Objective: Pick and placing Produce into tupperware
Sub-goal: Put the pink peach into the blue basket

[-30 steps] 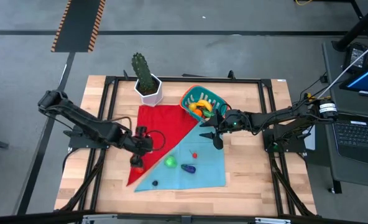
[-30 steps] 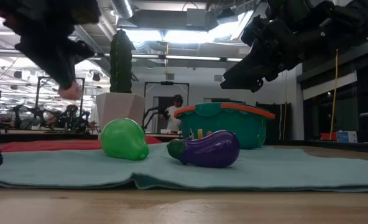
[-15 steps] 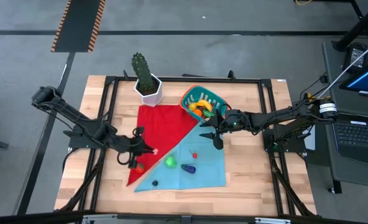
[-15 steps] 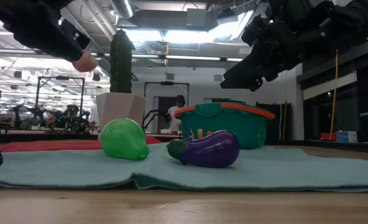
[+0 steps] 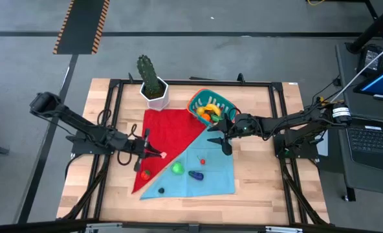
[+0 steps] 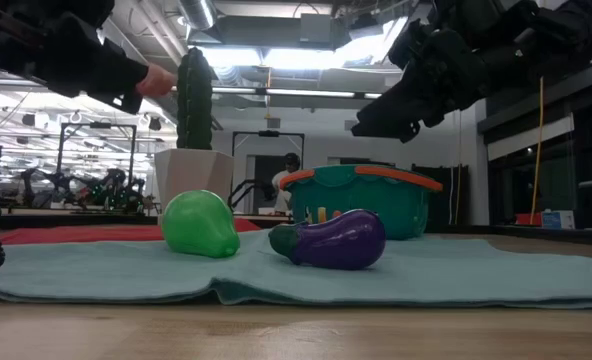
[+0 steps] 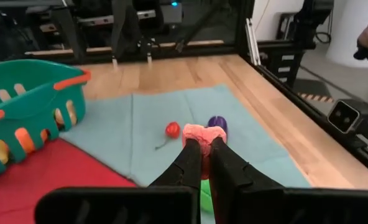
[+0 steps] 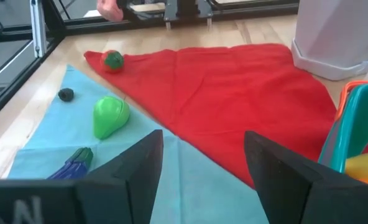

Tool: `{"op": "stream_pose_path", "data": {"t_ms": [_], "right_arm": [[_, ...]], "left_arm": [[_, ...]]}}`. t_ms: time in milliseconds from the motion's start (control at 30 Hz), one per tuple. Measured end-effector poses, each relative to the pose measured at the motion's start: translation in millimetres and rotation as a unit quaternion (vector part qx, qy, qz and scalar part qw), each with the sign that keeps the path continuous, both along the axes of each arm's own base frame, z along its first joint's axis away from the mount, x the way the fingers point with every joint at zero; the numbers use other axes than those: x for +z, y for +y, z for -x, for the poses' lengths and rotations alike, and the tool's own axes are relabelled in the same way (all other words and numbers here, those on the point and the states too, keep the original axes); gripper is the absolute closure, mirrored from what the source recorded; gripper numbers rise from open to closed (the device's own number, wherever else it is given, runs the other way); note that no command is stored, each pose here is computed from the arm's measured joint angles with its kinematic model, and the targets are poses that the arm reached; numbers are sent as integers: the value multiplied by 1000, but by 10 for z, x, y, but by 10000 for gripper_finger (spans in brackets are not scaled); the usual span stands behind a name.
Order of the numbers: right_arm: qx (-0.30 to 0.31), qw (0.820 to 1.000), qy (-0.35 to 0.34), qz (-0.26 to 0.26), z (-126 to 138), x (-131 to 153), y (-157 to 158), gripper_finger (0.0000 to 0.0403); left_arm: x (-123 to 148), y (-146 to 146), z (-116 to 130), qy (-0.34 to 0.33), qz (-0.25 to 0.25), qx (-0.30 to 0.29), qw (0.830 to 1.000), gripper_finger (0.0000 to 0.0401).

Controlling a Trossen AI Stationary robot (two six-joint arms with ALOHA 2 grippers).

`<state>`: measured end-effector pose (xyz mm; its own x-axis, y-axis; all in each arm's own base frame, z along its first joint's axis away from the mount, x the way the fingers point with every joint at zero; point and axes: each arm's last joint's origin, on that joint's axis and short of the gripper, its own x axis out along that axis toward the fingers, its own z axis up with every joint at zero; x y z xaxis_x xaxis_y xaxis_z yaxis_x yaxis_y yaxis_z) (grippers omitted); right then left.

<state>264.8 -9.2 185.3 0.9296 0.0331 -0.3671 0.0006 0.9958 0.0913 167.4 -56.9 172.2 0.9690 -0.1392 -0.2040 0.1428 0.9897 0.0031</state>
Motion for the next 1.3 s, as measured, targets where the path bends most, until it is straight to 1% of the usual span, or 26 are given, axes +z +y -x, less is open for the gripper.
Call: {"op": "stream_pose_path", "data": {"t_ms": [133, 367, 533, 667, 767, 833, 867, 967, 1067, 1167, 1300], "right_arm": [[1, 1000, -9, 3, -6, 17, 0, 178], [10, 998, -41, 36, -25, 74, -12, 178], [-11, 998, -44, 40, -17, 76, -130, 178], [-43, 996, -76, 37, 79, 24, -244, 178], [-121, 986, -105, 40, 246, -11, -342, 178], [-167, 978, -117, 42, 396, -69, -374, 178], [-174, 976, -127, 41, 466, -87, -371, 178], [-175, 970, -163, 43, 643, -97, -341, 178], [-169, 971, -167, 39, 767, -138, -313, 178], [-160, 970, -179, 38, 825, -118, -295, 178], [-156, 969, -186, 55, 854, -78, -289, 178]], "left_arm": [[4, 75, -16, -16, 4, 6, 1000, 394], [11, 241, -70, -22, 8, 21, 999, 396], [42, 378, -138, -51, 4, 32, 998, 396], [39, 496, -240, -44, 0, 52, 998, 396], [4, 588, -331, -31, -6, 74, 997, 395], [9, 647, -402, -36, -12, 77, 996, 397], [11, 678, -437, -39, -12, 77, 996, 397], [39, 783, -567, -47, -9, 77, 996, 394], [55, 902, -735, -40, -9, 95, 995, 395], [76, 1001, -951, -35, -8, 98, 995, 397], [92, 1135, -1217, -32, -17, 97, 995, 393]]}}
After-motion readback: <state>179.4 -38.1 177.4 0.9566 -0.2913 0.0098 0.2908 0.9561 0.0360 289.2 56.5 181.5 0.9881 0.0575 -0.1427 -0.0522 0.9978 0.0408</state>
